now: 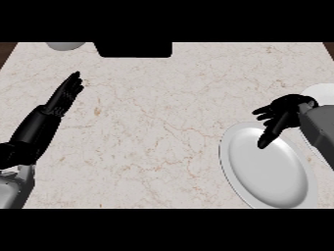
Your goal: Pick the squash from the plate and place it in the plate
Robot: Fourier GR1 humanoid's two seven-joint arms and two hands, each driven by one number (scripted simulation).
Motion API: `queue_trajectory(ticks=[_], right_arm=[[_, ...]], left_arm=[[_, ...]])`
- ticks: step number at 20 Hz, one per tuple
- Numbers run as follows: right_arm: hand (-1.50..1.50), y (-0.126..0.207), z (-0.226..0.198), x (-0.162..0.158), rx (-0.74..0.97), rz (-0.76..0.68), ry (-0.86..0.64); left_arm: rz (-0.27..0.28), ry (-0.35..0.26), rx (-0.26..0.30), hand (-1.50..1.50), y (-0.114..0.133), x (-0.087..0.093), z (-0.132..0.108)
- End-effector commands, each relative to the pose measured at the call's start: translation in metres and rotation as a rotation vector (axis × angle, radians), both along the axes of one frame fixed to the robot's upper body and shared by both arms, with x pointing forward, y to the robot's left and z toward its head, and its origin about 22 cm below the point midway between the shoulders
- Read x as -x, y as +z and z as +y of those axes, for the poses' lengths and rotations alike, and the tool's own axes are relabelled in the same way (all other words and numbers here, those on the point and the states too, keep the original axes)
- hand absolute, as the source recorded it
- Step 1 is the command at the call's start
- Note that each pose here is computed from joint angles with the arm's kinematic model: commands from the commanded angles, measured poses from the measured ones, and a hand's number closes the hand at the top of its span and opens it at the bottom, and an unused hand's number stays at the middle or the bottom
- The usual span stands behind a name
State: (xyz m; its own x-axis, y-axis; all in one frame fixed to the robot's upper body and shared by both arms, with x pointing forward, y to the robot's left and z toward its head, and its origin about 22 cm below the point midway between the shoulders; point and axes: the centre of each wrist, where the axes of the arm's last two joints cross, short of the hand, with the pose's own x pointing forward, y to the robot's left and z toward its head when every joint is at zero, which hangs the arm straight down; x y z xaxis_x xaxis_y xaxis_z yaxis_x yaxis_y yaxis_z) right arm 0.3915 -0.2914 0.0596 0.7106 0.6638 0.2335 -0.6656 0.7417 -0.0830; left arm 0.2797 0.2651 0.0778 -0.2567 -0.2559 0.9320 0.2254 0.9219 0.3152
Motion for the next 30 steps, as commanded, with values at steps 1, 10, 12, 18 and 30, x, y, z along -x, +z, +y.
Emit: queue_trajectory(ticks=[1,10,12,18,30], right_arm=[[-1.50,-0.019,0.001,0.010,0.048,0.149,0.053],[-1.50,-0.038,0.027,0.024,-0.012,0.185,0.105],[-1.50,-0.048,0.027,0.033,-0.002,0.204,0.121],[-1.50,-0.074,0.046,0.050,-0.002,0.218,0.150],[1.50,-0.062,0.064,0.058,0.008,0.066,0.261]], left_arm=[[0.004,-0.019,0.022,0.00,0.015,0.004,-0.008],[0.014,-0.011,0.005,0.00,0.001,0.008,0.015],[0.002,0.001,-0.005,0.00,0.003,0.010,0.015],[-0.005,-0.010,0.000,0.00,0.006,-0.001,0.000],[0.009,-0.012,0.007,0.00,-0.003,0.004,-0.008]])
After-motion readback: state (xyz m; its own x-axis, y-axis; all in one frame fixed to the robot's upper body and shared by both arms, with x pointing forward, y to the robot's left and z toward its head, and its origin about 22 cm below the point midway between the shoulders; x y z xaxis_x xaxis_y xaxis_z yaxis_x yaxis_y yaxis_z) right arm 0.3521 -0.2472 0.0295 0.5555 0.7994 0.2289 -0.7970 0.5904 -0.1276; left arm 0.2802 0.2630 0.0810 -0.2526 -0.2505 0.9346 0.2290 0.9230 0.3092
